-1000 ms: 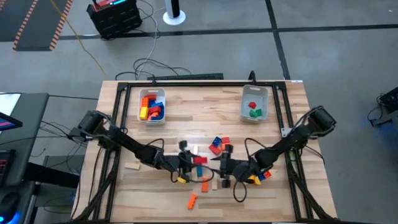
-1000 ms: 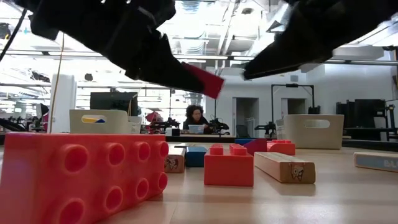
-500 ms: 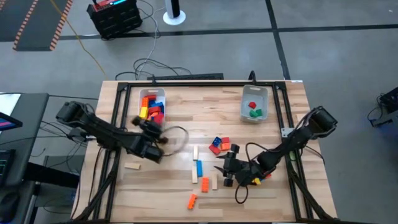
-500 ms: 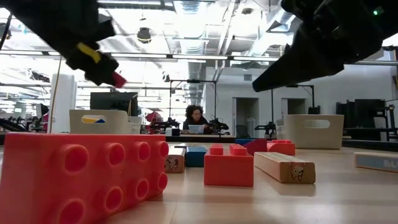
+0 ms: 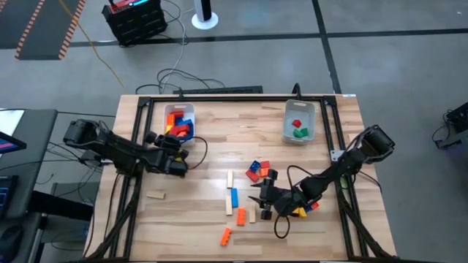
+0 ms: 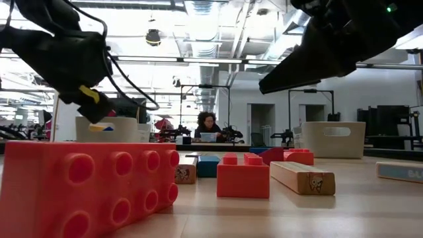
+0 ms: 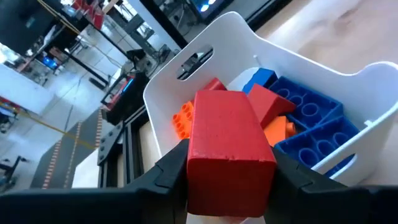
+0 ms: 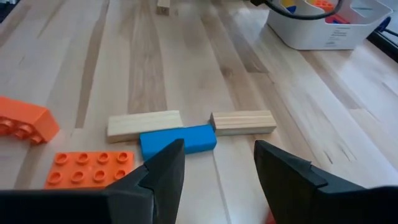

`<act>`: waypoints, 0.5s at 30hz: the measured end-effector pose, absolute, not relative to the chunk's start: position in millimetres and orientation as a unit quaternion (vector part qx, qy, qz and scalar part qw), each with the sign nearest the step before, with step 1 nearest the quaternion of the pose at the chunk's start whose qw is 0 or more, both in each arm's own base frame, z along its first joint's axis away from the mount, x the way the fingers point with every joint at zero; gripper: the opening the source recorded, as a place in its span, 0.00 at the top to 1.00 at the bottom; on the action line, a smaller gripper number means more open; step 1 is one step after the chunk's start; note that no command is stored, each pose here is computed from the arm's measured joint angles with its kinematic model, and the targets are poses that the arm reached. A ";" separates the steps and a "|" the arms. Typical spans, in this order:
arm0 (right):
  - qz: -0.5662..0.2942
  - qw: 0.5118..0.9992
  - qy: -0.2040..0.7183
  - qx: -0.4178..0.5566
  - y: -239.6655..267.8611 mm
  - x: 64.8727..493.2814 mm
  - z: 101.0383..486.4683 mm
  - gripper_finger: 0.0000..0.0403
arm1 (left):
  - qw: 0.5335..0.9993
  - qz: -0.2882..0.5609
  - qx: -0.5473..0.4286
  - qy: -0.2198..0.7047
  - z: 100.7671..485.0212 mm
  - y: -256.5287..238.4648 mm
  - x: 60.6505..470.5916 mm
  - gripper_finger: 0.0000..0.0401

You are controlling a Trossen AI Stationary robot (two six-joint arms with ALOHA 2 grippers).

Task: Sort blocks by size
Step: Put the large red block into the white bin, then put the large light brown block into the white bin

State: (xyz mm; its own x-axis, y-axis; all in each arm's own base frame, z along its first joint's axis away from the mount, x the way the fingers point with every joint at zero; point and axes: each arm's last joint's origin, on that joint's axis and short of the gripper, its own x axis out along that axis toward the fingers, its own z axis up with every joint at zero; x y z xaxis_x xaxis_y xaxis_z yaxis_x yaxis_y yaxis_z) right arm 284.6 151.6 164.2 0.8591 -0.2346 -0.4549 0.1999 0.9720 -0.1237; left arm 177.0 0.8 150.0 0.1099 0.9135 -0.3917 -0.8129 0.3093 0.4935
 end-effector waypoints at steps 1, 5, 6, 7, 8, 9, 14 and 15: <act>-0.113 0.964 0.240 -0.037 151.6 284.7 164.2 0.45 | 0.741 0.584 0.075 0.324 150.0 1.6 177.5 0.67; -0.113 0.963 0.241 -0.038 151.3 284.7 164.1 0.45 | 0.740 0.590 0.065 0.315 149.9 2.4 177.7 0.64; -0.113 0.963 0.241 -0.038 151.2 284.8 164.1 0.45 | 0.740 0.590 0.067 0.315 149.9 2.4 177.7 0.62; -0.113 0.963 0.241 -0.038 151.3 284.7 164.1 0.45 | 0.740 0.589 0.069 0.317 149.9 2.4 177.7 0.59; -0.113 0.963 0.241 -0.038 151.4 284.7 164.1 0.45 | 0.740 0.589 0.071 0.318 150.0 2.4 177.7 0.56; -0.113 0.963 0.241 -0.038 151.4 284.7 164.1 0.45 | 0.740 0.589 0.072 0.317 150.0 2.5 177.6 0.54; -0.113 0.963 0.241 -0.038 151.4 284.7 164.1 0.45 | 0.742 0.583 0.071 0.324 155.5 1.6 182.6 0.45; -0.113 0.963 0.241 -0.038 151.4 284.7 164.2 0.45 | 0.744 0.579 0.070 0.326 157.8 0.8 184.9 0.44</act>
